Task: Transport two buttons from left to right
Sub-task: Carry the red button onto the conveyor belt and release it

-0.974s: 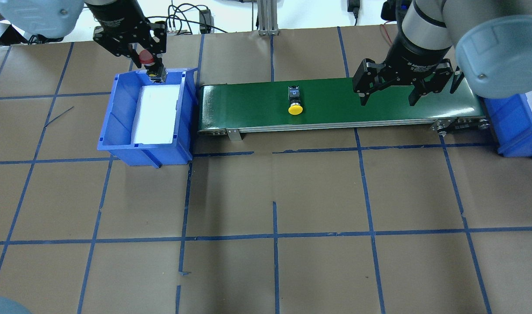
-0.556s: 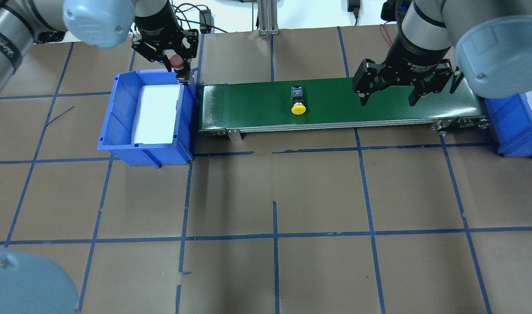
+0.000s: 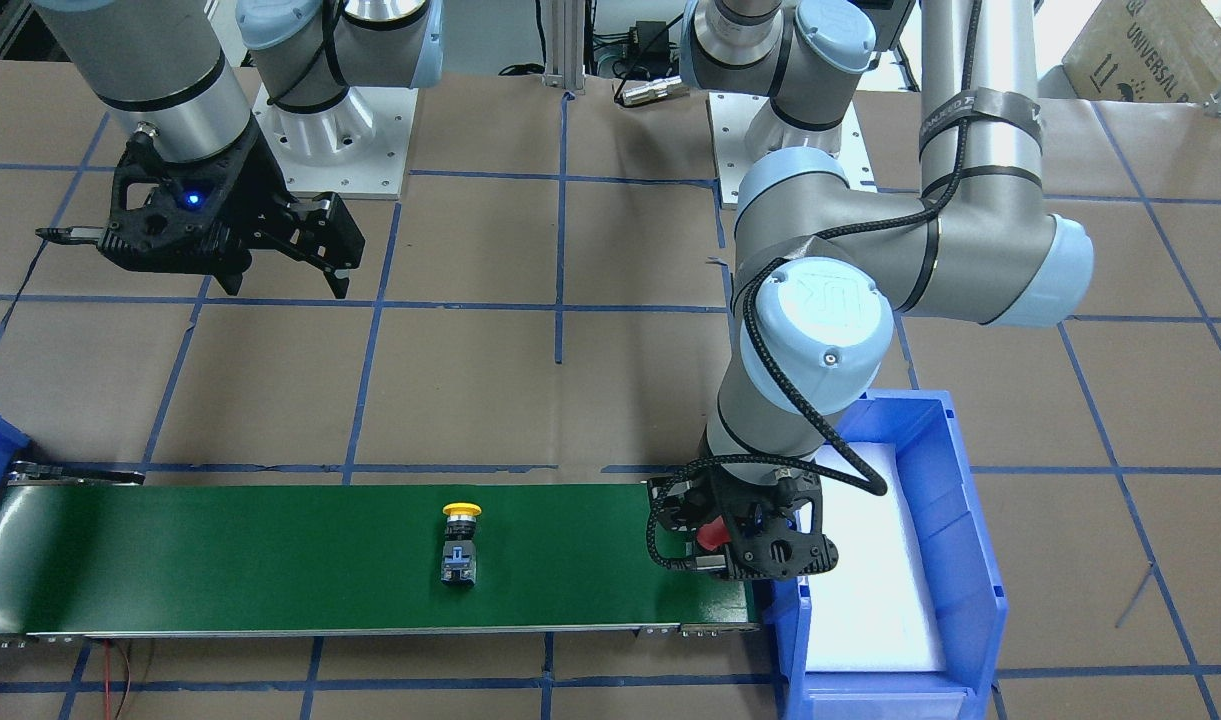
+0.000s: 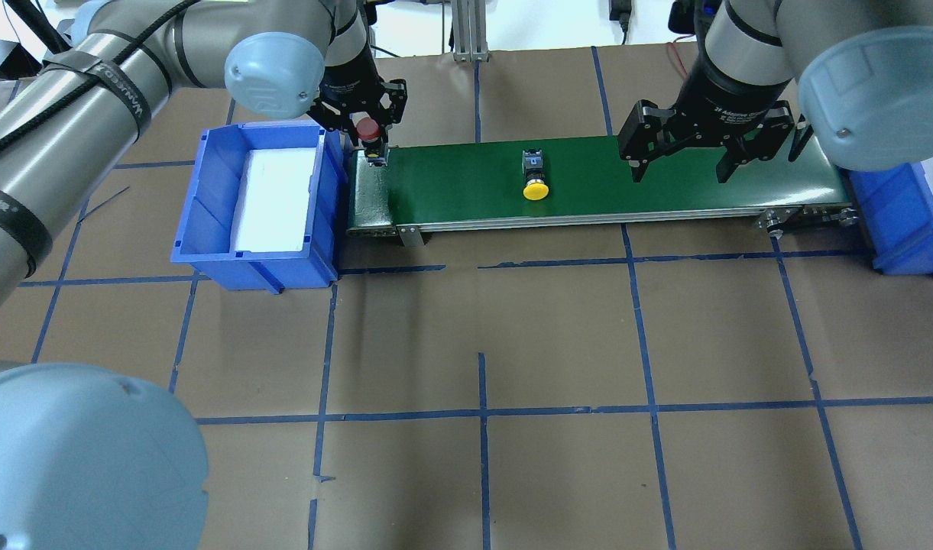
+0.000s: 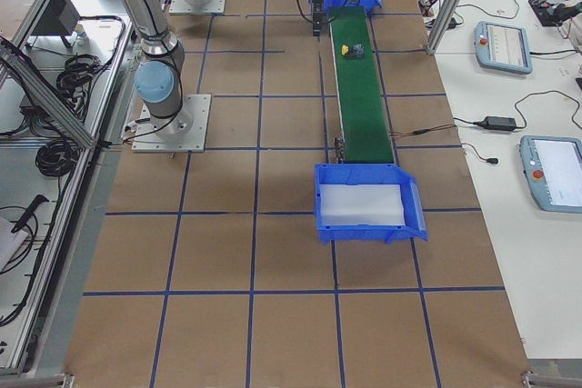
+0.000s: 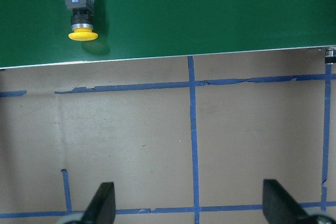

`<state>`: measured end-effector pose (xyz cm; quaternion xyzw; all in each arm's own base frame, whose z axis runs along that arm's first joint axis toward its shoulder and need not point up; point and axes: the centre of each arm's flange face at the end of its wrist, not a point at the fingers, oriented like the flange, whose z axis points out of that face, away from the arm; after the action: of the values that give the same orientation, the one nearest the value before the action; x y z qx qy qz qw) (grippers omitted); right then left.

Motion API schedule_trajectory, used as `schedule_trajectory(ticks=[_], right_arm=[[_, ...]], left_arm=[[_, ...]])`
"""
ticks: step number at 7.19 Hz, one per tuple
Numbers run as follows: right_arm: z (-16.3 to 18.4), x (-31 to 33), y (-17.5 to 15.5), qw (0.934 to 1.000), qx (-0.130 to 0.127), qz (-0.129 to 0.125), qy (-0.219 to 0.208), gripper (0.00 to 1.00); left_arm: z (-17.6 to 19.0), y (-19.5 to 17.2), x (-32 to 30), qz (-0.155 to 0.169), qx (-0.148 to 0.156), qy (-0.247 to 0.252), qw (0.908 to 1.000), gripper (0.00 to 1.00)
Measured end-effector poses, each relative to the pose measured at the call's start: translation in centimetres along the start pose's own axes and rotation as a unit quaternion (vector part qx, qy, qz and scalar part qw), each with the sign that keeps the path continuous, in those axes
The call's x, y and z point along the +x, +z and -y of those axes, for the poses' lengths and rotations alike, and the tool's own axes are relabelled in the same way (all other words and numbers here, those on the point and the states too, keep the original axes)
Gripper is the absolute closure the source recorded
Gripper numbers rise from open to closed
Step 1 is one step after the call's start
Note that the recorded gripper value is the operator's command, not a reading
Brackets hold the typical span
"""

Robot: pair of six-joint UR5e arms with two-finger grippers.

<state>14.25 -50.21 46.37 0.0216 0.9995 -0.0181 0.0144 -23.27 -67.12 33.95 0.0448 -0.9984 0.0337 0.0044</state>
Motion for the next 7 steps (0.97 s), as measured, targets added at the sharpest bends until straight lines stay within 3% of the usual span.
schedule_trajectory(ticks=[3, 4, 5, 7], right_arm=[[0.0, 0.0, 0.0, 1.0000, 0.000, 0.000, 0.000, 0.00], [0.0, 0.0, 0.0, 1.0000, 0.000, 0.000, 0.000, 0.00], [0.0, 0.0, 0.0, 1.0000, 0.000, 0.000, 0.000, 0.00], [0.0, 0.0, 0.0, 1.0000, 0.000, -0.001, 0.000, 0.00]], left_arm=[[0.3, 2.0, 1.2, -0.002, 0.001, -0.007, 1.0000, 0.99], [0.3, 2.5, 1.4, -0.001, -0.001, -0.008, 1.0000, 0.96], [0.4, 2.8, 1.5, -0.001, -0.002, -0.010, 0.9999, 0.85], [0.4, 3.0, 1.6, 0.000, -0.003, -0.015, 0.9999, 0.03]])
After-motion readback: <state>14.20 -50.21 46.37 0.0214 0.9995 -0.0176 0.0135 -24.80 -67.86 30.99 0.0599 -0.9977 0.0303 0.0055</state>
